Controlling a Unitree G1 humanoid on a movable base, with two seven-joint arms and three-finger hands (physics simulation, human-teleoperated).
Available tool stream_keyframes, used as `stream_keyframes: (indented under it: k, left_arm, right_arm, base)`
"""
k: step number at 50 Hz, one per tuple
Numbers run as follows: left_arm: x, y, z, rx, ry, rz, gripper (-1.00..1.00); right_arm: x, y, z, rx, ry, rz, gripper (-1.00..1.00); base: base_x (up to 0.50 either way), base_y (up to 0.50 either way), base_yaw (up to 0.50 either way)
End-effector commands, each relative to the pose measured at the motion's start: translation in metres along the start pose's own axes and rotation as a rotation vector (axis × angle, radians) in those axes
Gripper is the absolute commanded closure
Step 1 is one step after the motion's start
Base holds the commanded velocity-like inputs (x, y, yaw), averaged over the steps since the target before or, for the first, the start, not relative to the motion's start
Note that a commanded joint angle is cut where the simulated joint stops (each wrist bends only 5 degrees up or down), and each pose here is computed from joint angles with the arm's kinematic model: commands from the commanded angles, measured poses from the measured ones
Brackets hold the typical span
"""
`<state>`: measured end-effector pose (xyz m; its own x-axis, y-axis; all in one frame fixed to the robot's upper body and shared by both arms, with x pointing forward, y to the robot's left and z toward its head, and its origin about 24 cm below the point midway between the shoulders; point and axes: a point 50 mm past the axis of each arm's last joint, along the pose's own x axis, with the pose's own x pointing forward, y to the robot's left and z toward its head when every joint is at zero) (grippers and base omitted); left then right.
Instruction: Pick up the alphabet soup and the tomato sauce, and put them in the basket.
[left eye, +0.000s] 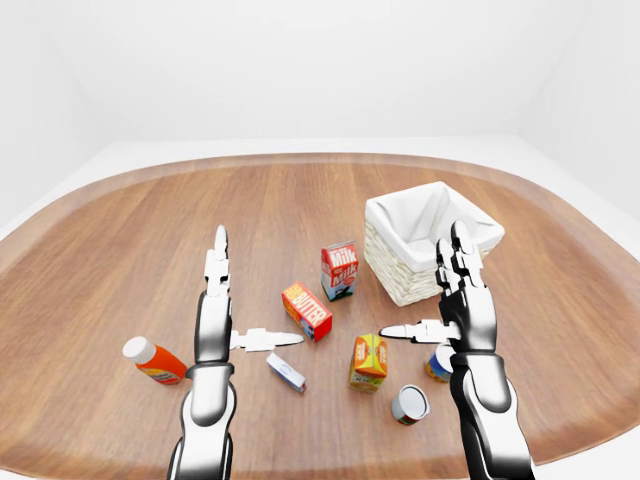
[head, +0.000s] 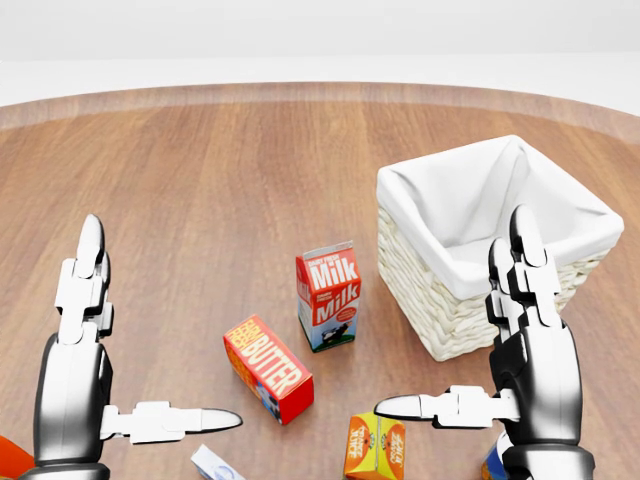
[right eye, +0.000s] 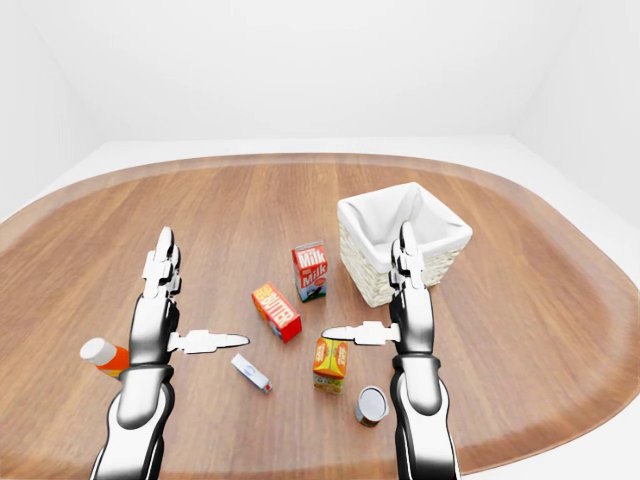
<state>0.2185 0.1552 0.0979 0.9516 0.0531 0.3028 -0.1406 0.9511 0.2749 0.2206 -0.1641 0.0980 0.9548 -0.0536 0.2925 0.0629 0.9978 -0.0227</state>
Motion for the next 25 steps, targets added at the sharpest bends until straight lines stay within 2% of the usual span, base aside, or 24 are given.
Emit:
stream_keyframes:
  k: [1,17,25]
  left_arm:
    - [0.0000,-0.0002,0.0000,-0.001,0.000,-0.003,-1.00]
    - [0.0002,-0.0008,-0.0003,-0.002,0.001,-0.006,-1.00]
    - [0.0003,-0.0011,-0.0004,-0.003,0.002,-0.008,-1.00]
  right_arm:
    - [-0.0001,0.0003,0.0000,0.000,0.000,0.002,-1.00]
    - [-0.0003,0.0005,0.0001,0.004,0.000,0.004,-1.00]
    - [-0.0001,0.0006,-0.0017,0.011,0.007,0.007,-1.00]
  base:
    - [0.21,0.00,0.00]
    - [0.21,0.00,0.00]
    - [0.00,0.00,0.00]
